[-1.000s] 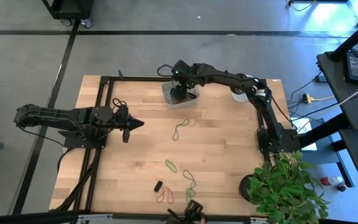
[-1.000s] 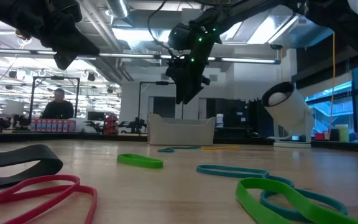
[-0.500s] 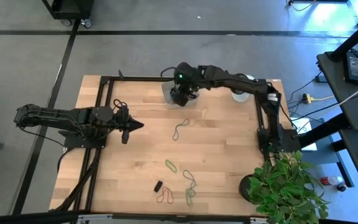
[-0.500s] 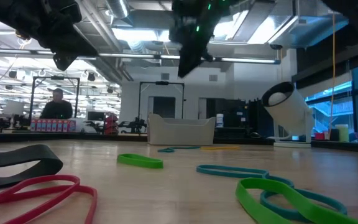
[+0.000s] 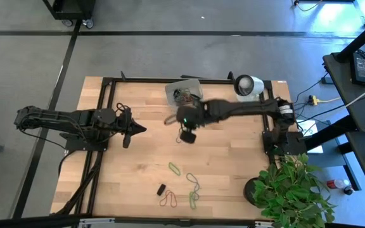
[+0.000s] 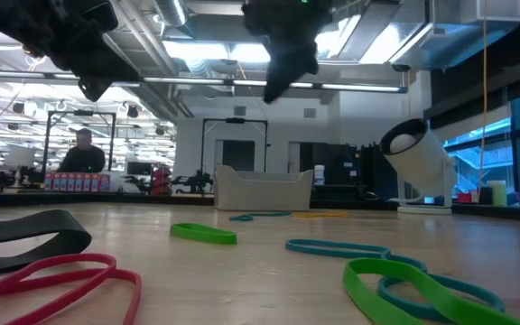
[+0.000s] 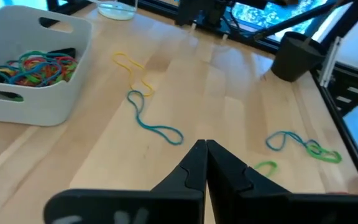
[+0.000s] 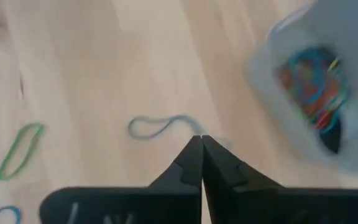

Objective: Pick and place rubber bands into bin
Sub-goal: Put the black rubber band into the gray bin

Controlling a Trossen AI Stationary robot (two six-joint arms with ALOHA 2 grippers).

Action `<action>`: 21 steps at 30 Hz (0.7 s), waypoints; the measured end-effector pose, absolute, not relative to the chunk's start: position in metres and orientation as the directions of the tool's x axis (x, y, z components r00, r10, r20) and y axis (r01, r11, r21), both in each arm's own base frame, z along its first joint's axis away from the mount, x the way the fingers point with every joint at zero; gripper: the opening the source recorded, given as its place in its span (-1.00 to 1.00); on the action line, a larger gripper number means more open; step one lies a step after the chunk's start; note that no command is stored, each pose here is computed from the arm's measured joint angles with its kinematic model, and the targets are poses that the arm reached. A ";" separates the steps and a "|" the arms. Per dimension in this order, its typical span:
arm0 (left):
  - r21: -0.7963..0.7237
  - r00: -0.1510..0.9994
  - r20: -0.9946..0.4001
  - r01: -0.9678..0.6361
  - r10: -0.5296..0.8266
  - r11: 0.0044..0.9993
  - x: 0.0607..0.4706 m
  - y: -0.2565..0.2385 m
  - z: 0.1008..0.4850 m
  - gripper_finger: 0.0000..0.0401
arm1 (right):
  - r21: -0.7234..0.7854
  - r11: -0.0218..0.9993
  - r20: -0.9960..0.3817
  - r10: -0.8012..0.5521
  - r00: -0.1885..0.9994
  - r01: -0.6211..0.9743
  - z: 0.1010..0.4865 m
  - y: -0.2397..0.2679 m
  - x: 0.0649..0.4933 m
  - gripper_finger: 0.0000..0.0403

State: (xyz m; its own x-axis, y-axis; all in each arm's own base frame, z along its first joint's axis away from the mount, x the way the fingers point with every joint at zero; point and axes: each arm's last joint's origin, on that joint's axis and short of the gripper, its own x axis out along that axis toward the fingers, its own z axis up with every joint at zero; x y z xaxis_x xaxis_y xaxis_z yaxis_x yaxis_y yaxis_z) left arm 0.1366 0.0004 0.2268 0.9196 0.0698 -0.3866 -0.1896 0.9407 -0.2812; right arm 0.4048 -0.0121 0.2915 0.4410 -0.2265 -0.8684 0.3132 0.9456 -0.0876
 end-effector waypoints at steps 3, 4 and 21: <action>-0.307 0.918 -0.397 -0.156 0.022 0.939 0.138 -0.003 0.226 -0.99 | -0.063 0.943 -0.875 -0.210 0.436 0.328 0.271 0.008 0.387 -0.99; -0.319 0.915 -0.403 -0.143 0.002 0.937 0.139 -0.004 0.227 -0.99 | -0.050 0.942 -0.874 -0.201 0.442 0.331 0.265 0.014 0.380 -0.99; -0.163 0.605 -0.794 -0.303 0.057 0.939 0.226 -0.091 0.240 -0.99 | 0.177 0.917 -0.825 -0.060 0.563 0.358 0.190 0.061 0.217 -0.99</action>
